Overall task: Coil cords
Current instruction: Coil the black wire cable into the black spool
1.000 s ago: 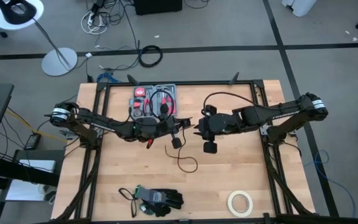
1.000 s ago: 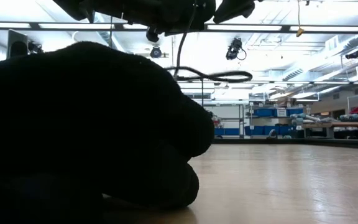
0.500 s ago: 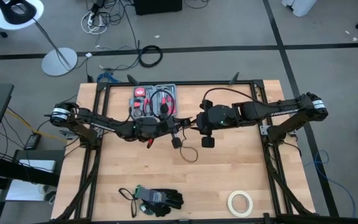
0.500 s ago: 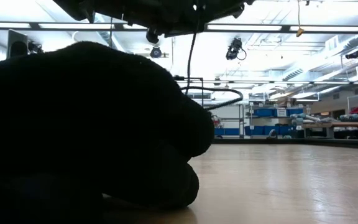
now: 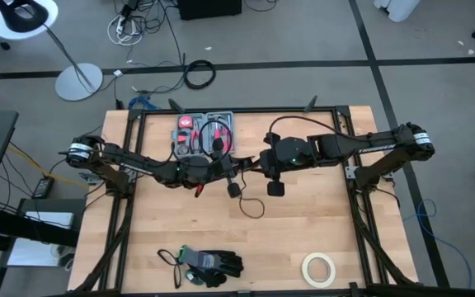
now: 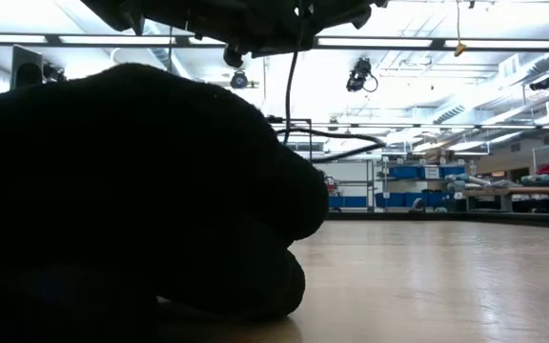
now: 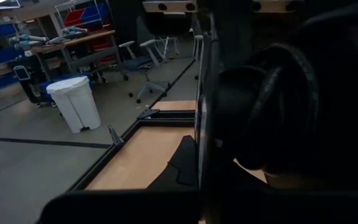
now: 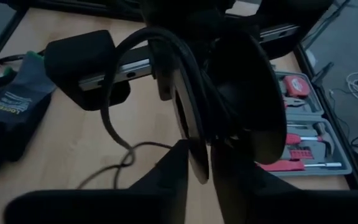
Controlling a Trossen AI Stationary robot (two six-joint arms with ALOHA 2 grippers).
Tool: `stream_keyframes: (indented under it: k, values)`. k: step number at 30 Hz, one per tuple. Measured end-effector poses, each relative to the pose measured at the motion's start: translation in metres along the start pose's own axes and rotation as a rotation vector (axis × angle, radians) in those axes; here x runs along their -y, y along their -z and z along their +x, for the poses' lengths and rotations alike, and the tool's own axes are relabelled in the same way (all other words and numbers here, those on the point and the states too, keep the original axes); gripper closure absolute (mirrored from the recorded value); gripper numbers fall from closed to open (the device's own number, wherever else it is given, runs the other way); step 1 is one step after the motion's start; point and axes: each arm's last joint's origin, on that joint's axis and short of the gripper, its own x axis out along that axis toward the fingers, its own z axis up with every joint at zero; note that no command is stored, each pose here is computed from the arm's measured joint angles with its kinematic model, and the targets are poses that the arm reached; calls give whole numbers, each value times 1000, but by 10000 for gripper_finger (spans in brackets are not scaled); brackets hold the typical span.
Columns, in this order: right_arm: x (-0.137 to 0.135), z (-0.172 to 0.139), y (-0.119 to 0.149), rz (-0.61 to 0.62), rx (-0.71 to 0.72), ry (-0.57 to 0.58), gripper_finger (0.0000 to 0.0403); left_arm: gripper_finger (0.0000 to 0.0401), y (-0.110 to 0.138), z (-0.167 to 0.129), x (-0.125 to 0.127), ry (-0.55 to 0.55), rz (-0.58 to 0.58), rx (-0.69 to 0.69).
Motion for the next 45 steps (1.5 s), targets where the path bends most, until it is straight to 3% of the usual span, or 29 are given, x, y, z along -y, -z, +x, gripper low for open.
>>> stream_keyframes:
  k: [3, 6, 22, 28, 35, 40, 45]
  values:
    - [0, 0, 0, -5, -4, -3, 391, 401, 0, 0, 0, 1, 0, 0]
    - [0, 0, 1, 8, -6, -3, 397, 401, 0, 0, 0, -1, 0, 0]
    - [-3, -2, 1, 37, -10, 11, 401, 351, -15, -16, -8, 14, 18, -26]
    - [-3, -3, 4, 30, -49, 20, 402, 351, -25, -34, -10, 68, 59, -80]
    - [-2, -3, 9, 27, -92, 51, 403, 350, -22, -49, 5, 146, 112, -148]
    - [-1, -3, 9, 26, -93, 89, 403, 350, -15, -56, 13, 184, 93, -229]
    - [1, -2, 9, 28, -90, 94, 403, 350, -14, -58, 17, 192, -8, -246]
